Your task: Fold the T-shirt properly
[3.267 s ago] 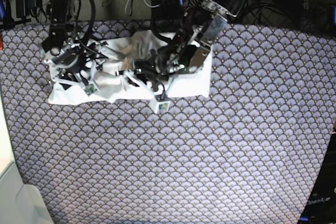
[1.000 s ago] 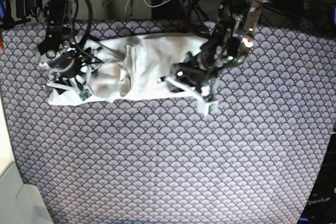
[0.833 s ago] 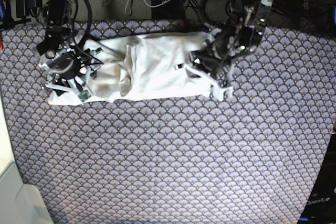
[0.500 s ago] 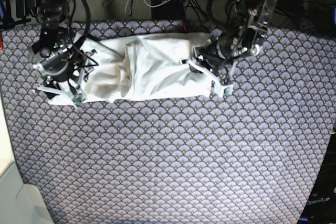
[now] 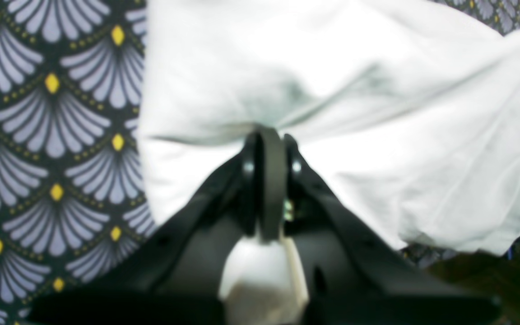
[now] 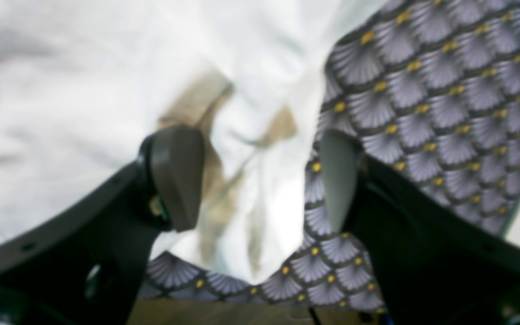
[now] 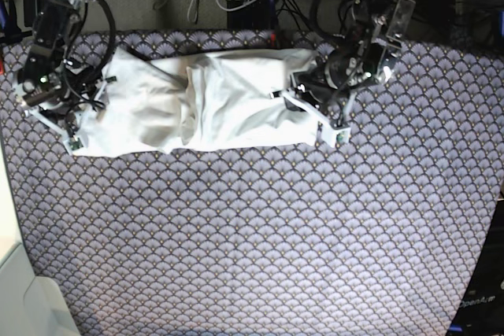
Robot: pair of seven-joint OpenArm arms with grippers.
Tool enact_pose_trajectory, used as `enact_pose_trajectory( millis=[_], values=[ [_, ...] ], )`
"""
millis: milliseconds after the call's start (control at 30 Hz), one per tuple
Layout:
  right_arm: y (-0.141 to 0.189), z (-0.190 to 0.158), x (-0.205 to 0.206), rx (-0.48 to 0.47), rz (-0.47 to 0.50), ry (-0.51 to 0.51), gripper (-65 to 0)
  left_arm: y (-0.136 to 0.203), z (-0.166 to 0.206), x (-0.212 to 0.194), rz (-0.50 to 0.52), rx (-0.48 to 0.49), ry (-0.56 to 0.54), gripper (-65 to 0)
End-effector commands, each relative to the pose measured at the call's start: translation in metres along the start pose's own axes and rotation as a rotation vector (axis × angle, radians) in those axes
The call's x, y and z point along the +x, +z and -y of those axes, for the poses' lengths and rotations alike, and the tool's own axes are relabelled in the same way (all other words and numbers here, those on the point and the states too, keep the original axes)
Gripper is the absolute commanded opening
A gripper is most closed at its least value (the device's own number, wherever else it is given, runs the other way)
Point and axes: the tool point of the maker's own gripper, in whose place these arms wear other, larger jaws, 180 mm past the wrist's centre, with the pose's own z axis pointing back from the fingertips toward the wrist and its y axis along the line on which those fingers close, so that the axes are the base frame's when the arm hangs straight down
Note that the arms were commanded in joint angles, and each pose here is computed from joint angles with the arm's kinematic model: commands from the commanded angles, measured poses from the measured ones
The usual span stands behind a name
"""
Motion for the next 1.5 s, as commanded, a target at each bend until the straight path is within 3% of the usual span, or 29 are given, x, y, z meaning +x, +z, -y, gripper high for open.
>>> enact_pose_trajectory(
  millis=[0, 167, 367, 600, 700, 833, 1033, 1100, 1200, 1267, 1467],
  values=[
    [0.005, 0.004, 0.014, 0.003, 0.055, -0.008, -23.0, 0.002, -0.007, 0.002, 0.005, 0.028, -0.007, -64.5],
    [0.001, -0.003, 0.017, 0.074, 0.082, -0.036, -23.0, 0.001, -0.005, 0.001, 0.002, 0.025, -0.011, -64.5],
    [-0.03, -0.007, -0.002, 0.154, -0.012, -0.096, -23.0, 0.003, -0.006, -0.003, -0.003, 0.026, -0.006, -64.5],
    [-0.031, -0.021, 0.001, 0.253, 0.037, -0.149, -24.4, 0.011, 0.004, -0.001, 0.019, -0.001, -0.017, -64.5],
    [-0.03, -0.021, 0.003, 0.255, 0.045, -0.149, -36.8, 0.01, 0.003, -0.002, 0.017, 0.001, -0.016, -64.5],
    [-0.03, -0.021, 0.005, 0.255, 0.049, -0.151, -65.0, 0.01, 0.001, -0.002, 0.016, 0.009, -0.019, -64.5],
    [-0.024, -0.019, 0.005, 0.24, 0.062, -0.144, -64.0, 0.01, -0.004, 0.003, 0.022, 0.022, -0.029, -64.5],
    [-0.006, -0.015, 0.014, 0.204, 0.122, -0.123, -64.0, 0.011, -0.003, 0.004, 0.023, 0.017, -0.025, -64.5],
    [0.036, -0.026, 0.045, 0.203, 0.287, -0.071, -64.0, 0.01, -0.003, 0.004, 0.023, 0.016, -0.024, -64.5],
    [0.059, -0.028, 0.055, 0.172, 0.332, -0.021, -64.0, 0.011, -0.002, 0.004, 0.025, 0.015, -0.024, -64.5],
    [0.073, -0.061, 0.069, 0.211, 0.344, 0.067, -64.0, 0.012, -0.002, 0.005, 0.028, 0.012, -0.027, -64.5]
  ],
)
